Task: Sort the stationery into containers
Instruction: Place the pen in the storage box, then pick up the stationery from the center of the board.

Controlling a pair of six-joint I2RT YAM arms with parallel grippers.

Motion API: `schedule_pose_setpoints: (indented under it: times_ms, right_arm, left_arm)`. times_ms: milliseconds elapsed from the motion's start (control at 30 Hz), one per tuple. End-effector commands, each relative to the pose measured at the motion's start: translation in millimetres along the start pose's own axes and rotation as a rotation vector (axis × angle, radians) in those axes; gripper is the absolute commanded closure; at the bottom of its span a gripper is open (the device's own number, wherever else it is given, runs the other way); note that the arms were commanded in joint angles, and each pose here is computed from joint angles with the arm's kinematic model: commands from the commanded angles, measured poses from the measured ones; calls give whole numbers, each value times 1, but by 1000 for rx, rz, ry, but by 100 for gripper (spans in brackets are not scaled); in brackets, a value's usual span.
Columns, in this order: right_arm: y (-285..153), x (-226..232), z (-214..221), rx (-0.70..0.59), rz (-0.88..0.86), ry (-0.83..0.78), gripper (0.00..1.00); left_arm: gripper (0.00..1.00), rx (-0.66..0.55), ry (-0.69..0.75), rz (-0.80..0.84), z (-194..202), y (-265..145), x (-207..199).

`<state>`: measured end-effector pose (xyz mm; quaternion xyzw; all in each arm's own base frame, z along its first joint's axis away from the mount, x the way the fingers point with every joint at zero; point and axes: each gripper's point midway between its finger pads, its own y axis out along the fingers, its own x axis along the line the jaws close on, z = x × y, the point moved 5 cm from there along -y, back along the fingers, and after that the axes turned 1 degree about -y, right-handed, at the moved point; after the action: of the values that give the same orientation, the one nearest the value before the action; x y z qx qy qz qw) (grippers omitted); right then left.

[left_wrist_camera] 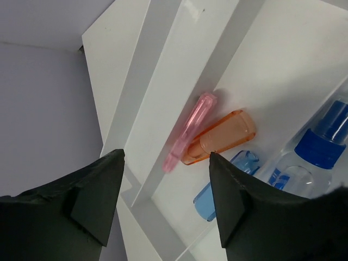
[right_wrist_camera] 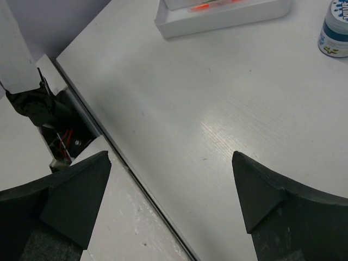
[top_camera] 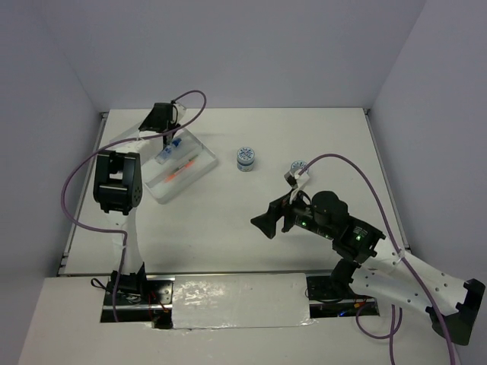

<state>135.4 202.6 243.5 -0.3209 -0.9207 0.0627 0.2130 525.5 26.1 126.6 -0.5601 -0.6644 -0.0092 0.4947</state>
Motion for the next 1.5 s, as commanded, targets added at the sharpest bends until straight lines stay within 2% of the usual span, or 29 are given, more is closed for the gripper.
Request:
schedule_pose_setpoints:
  times_ms: [0, 100, 133, 167, 233, 267, 300, 333, 367, 400, 467, 500, 567, 633, 667, 767, 900, 1067, 1300, 1467]
  right_arm:
    - [2, 7, -10, -21, -30, -17, 0]
    - [2, 8, -13, -25, -30, -19, 0]
    - [1, 7, -16, -32, -25, -24, 0]
    - [0, 7, -17, -37, -17, -25, 0]
    - [-3, 2, -21, -57, 30, -25, 0]
    - [-5, 0, -23, -60, 43, -23, 0]
    - [-6, -4, -26, -76, 83, -23, 0]
    - [-9, -5, -31, -96, 99, -10, 0]
    - [-11, -7, -33, -105, 121, 2, 0]
    - [-14, -11, -34, -113, 162, 21, 0]
    - [-21, -14, -34, -121, 195, 38, 0]
    - [-26, -16, -36, -139, 215, 55, 0]
    - [-33, -19, -33, -134, 232, 65, 0]
    - [-43, -19, -34, -159, 231, 78, 0]
    - [-46, -19, -33, -159, 235, 81, 0]
    - [-56, -17, -34, -171, 221, 92, 0]
    - [-61, -10, -31, -155, 175, 122, 0]
    - [-54, -4, -19, -117, 106, 126, 0]
    - [-43, -4, -13, -88, 86, 102, 0]
    - [-36, -2, -10, -73, 63, 91, 0]
  left_arm:
    - [24, -67, -81, -14, -19, -12, 20]
    - [23, -113, -173, -21, -33, -28, 34]
    - [16, -142, -214, -25, -41, -43, 45]
    - [1, -163, -264, -23, -47, -51, 52]
    - [1, -209, -477, -51, -62, -83, 74]
    - [1, -218, -650, -53, -66, -95, 80]
    - [1, -281, -753, 4, -81, -118, 92]
    - [1, -259, -807, 84, -81, -129, 86]
    - [1, -270, -923, 181, -89, -142, 82]
    - [1, -319, -925, 372, -103, -163, 74]
    - [1, -292, -937, 579, -101, -178, 42]
    - [1, -340, -944, 688, -105, -200, 33]
    - [1, -413, -961, 769, -117, -225, 6]
    - [1, -393, -931, 721, -113, -236, -23]
    - [1, -386, -865, 756, -122, -255, -50]
    - [1, -322, -784, 761, -132, -265, -102]
    - [1, -261, -748, 719, -132, -249, -148]
    - [1, -273, -626, 747, -139, -229, -195]
    - [1, -261, -545, 708, -146, -198, -227]
    - [1, -252, -517, 656, -147, -183, -231]
